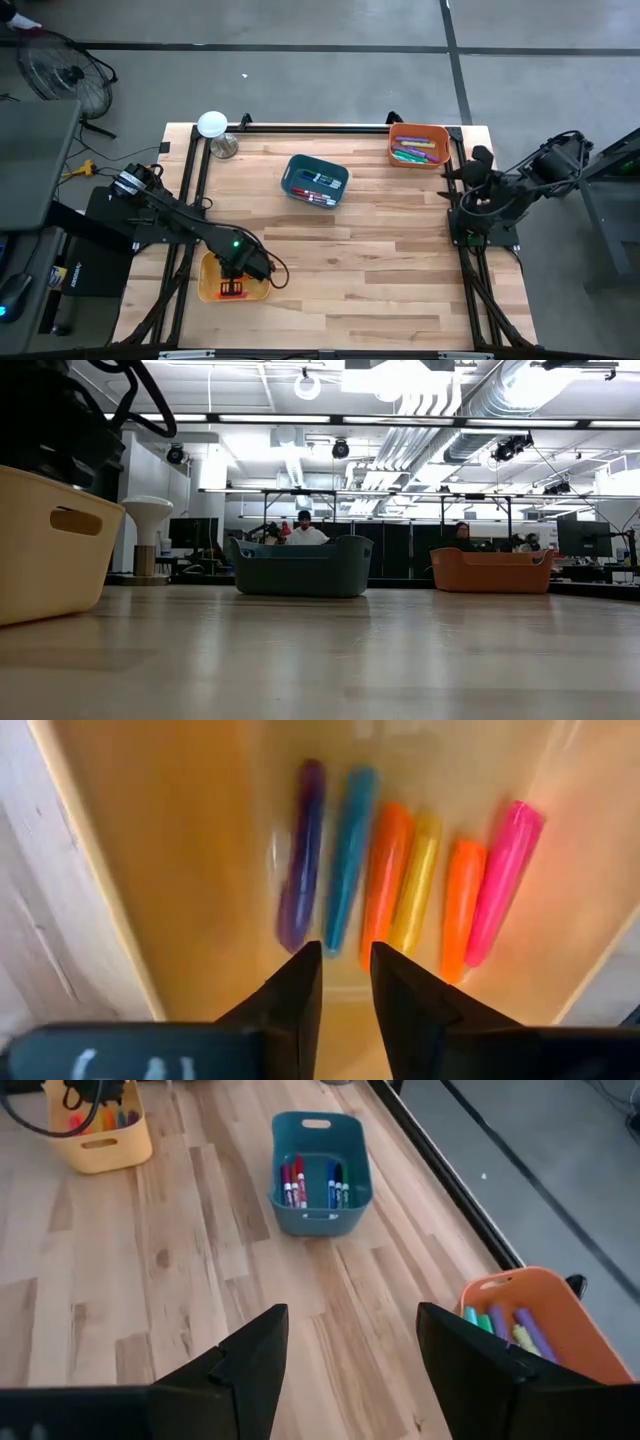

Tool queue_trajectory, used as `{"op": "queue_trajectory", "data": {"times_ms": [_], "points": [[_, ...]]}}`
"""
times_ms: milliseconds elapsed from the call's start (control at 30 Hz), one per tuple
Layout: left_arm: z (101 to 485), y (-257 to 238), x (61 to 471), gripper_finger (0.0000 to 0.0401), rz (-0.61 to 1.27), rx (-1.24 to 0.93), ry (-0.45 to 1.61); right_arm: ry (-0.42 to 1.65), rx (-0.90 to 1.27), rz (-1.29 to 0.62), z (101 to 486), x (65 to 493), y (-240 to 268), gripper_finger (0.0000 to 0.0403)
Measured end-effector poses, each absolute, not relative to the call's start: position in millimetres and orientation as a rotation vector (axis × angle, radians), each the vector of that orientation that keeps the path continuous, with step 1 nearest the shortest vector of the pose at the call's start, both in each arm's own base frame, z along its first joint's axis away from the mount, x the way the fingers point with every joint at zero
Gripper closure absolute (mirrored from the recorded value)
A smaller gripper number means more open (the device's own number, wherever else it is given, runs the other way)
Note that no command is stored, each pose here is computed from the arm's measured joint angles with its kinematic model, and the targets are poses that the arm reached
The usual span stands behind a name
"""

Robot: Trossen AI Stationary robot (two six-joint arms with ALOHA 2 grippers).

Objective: Pick & Place Markers
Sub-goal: Put the blue pen into the yellow bin, then return to Home Position

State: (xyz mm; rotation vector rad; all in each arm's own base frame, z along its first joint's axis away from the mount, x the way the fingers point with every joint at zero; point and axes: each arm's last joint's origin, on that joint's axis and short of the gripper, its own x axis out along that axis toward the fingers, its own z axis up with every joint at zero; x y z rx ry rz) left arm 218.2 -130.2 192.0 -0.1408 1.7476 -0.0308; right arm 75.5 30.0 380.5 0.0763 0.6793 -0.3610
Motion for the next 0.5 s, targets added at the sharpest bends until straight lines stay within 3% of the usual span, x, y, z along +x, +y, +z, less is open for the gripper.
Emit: {"op": "queue_trajectory", "data": {"times_ms": [267,500], "points": [[194,-126,222,0.0312,-0.027,-0.115,1.727,0.7,0.156,-0.38,379,69,26,0.0192],[225,-110,236,0.0315,0.091,-0.115,1.529,0.715,0.192,-0.371,378,64,24,0.0192]]}}
